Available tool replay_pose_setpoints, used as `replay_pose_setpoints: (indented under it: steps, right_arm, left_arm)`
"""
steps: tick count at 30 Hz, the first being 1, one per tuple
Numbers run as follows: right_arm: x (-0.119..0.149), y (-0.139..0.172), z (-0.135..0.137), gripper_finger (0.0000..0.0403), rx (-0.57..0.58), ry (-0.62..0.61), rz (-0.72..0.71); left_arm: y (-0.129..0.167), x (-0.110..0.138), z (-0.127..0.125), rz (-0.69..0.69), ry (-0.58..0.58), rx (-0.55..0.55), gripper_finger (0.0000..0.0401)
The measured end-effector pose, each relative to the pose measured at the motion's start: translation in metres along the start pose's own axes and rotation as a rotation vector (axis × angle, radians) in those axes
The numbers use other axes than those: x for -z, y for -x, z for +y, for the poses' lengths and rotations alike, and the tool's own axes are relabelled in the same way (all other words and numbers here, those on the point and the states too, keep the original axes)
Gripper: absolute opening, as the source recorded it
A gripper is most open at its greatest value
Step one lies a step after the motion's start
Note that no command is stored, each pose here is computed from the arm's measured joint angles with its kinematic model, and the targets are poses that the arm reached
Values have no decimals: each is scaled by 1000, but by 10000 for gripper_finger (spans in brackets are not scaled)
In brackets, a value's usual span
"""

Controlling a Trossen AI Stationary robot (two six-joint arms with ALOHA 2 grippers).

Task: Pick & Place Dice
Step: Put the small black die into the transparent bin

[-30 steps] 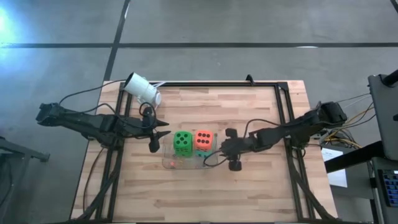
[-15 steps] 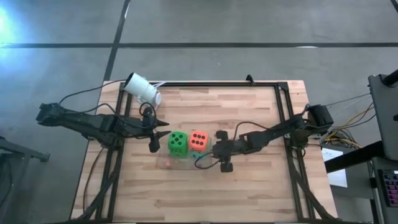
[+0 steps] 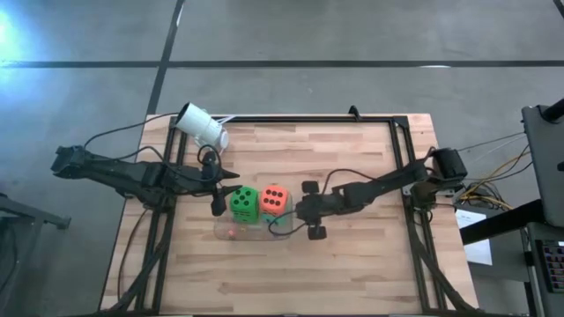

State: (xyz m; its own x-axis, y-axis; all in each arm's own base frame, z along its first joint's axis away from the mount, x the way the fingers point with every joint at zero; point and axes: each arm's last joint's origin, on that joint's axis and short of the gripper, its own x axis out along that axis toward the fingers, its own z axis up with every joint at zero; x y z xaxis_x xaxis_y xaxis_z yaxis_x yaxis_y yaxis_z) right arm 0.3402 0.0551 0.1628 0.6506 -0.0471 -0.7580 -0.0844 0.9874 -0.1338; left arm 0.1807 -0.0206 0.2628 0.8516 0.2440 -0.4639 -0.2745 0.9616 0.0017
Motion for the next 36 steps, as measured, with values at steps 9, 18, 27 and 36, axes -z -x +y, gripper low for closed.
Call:
replay_pose_setpoints:
  steps: [9, 18, 27, 36]
  right_arm:
    - [15, 8, -35, 118, 66, -140, 32]
    - [42, 0, -62, 116, 77, -216, 101]
    - [48, -4, -71, 117, 122, -206, 89]
    - [58, -8, -80, 114, 132, -234, 82]
  left_arm:
    - [0, 1, 0, 5, -3, -1, 171]
    - [0, 1, 0, 5, -3, -1, 171]
    - [0, 1, 0, 5, -5, -1, 171]
    - [0, 1, 0, 5, -5, -1, 171]
